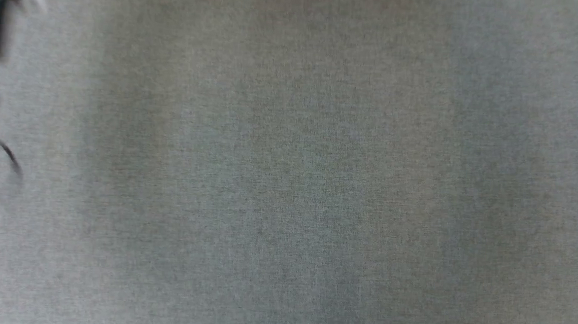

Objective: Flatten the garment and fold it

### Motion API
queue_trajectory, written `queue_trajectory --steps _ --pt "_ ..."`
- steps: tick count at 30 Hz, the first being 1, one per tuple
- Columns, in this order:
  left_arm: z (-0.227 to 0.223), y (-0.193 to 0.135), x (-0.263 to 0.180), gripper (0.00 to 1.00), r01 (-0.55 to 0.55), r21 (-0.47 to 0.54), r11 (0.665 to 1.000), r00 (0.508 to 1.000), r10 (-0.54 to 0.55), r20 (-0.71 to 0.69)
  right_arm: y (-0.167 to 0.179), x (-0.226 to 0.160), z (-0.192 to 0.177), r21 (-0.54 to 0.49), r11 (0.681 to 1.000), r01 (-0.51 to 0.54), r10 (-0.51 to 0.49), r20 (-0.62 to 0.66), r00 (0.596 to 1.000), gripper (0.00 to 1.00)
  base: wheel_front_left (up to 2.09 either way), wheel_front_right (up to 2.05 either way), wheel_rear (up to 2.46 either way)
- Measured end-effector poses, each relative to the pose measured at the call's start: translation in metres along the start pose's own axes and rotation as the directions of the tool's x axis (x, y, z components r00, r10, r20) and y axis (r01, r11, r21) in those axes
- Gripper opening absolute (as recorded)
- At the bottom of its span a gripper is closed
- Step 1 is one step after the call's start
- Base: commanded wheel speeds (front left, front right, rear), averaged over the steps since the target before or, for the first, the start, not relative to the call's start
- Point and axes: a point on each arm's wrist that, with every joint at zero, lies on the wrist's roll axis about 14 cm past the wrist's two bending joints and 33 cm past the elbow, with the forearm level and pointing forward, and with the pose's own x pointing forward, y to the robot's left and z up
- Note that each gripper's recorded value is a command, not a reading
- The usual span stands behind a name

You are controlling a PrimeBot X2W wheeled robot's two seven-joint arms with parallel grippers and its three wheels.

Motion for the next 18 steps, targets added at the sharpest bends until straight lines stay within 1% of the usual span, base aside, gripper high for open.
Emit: queue_trajectory --steps 4,6,8,12,15,18 --pt "-0.054 -0.028 -0.040 0.00 0.057 -0.104 0.993 0.981 -0.075 -0.181 0.030 -0.030 -0.048 0.085 0.994 -0.070 0.079 -0.096 0.992 0.00 0.00 0.00 0.00" --pt "-0.079 -0.046 -0.066 0.00 0.084 -0.180 0.980 0.954 -0.131 -0.269 0.041 -0.049 -0.066 0.129 0.987 -0.091 0.108 -0.130 0.986 0.00 0.00 0.00 0.00" --pt "-0.095 -0.067 -0.095 0.00 0.105 -0.250 0.962 0.930 -0.184 -0.317 0.047 -0.069 -0.081 0.181 0.979 -0.093 0.122 -0.157 0.980 0.00 0.00 0.00 0.00" --pt "-0.118 -0.093 -0.154 0.00 0.098 -0.372 0.923 0.882 -0.254 -0.398 0.047 -0.111 -0.103 0.288 0.956 -0.053 0.114 -0.199 0.973 0.00 0.00 0.00 0.00" --pt "-0.125 -0.102 -0.193 0.00 0.056 -0.442 0.895 0.860 -0.268 -0.434 0.042 -0.143 -0.116 0.345 0.939 0.002 0.080 -0.225 0.971 0.00 0.00 0.00 0.00" --pt "-0.130 -0.107 -0.229 0.00 0.000 -0.489 0.872 0.840 -0.265 -0.473 0.041 -0.176 -0.128 0.397 0.916 0.062 0.046 -0.257 0.965 0.00 0.00 0.00 0.00"
